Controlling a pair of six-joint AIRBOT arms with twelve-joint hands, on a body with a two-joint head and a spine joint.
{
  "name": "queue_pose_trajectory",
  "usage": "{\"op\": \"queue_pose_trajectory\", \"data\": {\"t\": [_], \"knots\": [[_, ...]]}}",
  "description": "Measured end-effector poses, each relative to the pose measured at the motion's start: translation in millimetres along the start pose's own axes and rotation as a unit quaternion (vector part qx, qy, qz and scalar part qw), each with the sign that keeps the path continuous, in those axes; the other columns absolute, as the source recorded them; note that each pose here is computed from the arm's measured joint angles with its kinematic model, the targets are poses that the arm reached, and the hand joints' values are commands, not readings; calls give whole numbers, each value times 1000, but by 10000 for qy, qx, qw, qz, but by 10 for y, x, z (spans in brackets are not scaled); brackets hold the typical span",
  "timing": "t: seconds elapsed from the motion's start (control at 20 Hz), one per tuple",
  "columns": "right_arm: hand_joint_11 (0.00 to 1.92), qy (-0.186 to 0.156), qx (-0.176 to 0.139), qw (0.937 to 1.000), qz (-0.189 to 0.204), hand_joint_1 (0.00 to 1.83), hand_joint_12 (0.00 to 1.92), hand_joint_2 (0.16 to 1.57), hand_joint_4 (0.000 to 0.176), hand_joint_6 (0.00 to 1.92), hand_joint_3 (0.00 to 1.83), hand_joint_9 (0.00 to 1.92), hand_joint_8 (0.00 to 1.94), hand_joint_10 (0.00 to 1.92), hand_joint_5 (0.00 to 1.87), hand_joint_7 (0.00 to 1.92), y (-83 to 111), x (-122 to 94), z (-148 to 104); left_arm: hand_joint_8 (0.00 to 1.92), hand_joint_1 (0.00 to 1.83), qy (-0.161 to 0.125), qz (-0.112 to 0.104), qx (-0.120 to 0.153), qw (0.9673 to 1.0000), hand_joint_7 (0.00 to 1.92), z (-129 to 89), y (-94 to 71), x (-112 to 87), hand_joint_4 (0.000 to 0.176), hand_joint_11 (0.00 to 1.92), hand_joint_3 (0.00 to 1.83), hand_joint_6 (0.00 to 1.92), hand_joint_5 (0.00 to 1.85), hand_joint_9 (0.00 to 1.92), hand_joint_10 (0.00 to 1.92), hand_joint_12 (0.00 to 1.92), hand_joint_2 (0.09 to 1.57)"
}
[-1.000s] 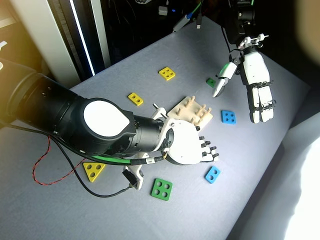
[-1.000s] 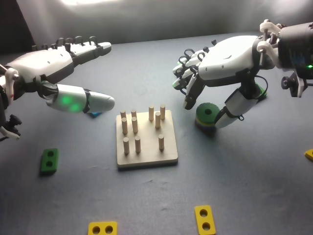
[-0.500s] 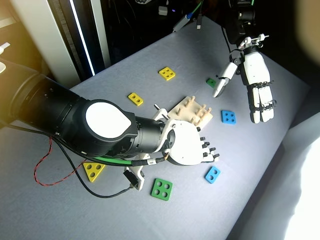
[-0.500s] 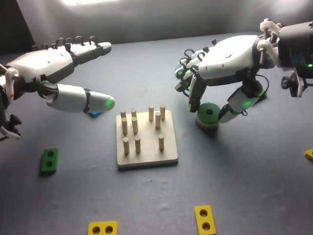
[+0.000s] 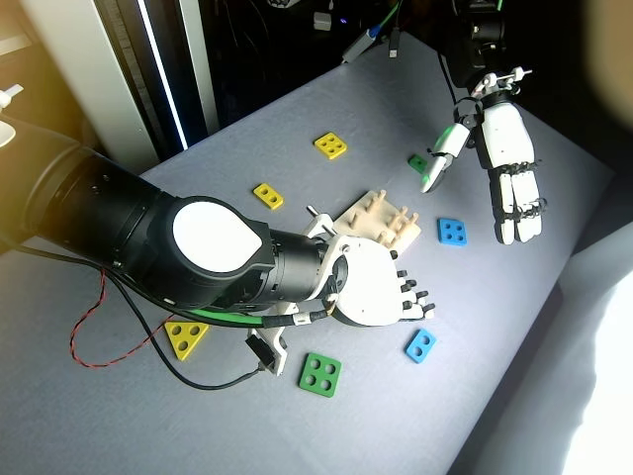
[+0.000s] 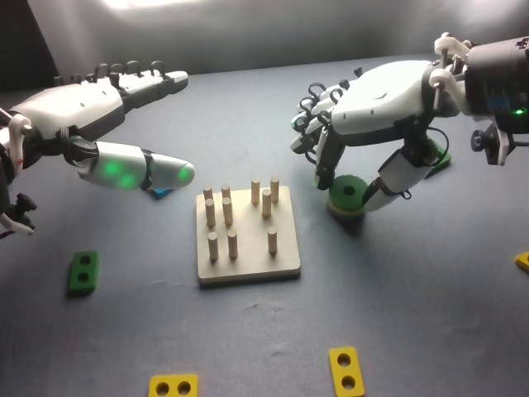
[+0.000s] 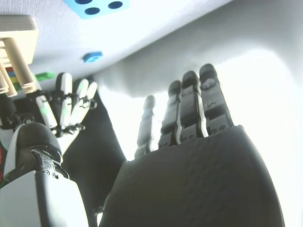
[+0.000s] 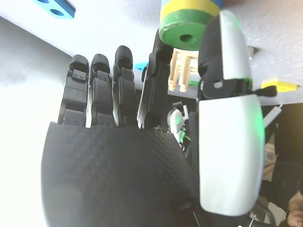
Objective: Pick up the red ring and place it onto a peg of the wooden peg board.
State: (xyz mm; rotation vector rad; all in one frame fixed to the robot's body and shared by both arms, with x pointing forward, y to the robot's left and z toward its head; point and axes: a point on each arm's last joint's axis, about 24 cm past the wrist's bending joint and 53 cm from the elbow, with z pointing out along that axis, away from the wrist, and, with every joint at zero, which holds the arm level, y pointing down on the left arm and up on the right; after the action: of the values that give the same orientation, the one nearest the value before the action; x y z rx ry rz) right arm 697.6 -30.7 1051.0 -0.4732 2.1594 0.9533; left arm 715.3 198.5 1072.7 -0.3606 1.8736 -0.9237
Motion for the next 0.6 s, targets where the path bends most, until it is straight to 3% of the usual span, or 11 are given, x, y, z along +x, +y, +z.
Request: {"op": "queue_pose_trajectory", "data": {"t": [0.3,0.45,0.6], "knots": [[0,13,13,10000,13,1049,0,1015,0,0,1,58,0,2,783,269,-16,16,11,0,328,-11,-8,2,10000,0,1,-1,-8,176,0,0,0,0,0,0,0,960],[0,20,10,10000,10,1055,0,1013,0,0,0,55,1,1,726,256,-13,21,19,0,341,-14,-13,4,10000,0,3,-5,-11,167,0,4,0,0,0,0,0,978],[5,20,8,10000,14,1061,3,1012,0,5,0,73,10,8,737,280,-12,21,41,0,361,-47,-25,34,10000,0,11,-31,-38,173,0,6,0,0,0,0,0,987]]}}
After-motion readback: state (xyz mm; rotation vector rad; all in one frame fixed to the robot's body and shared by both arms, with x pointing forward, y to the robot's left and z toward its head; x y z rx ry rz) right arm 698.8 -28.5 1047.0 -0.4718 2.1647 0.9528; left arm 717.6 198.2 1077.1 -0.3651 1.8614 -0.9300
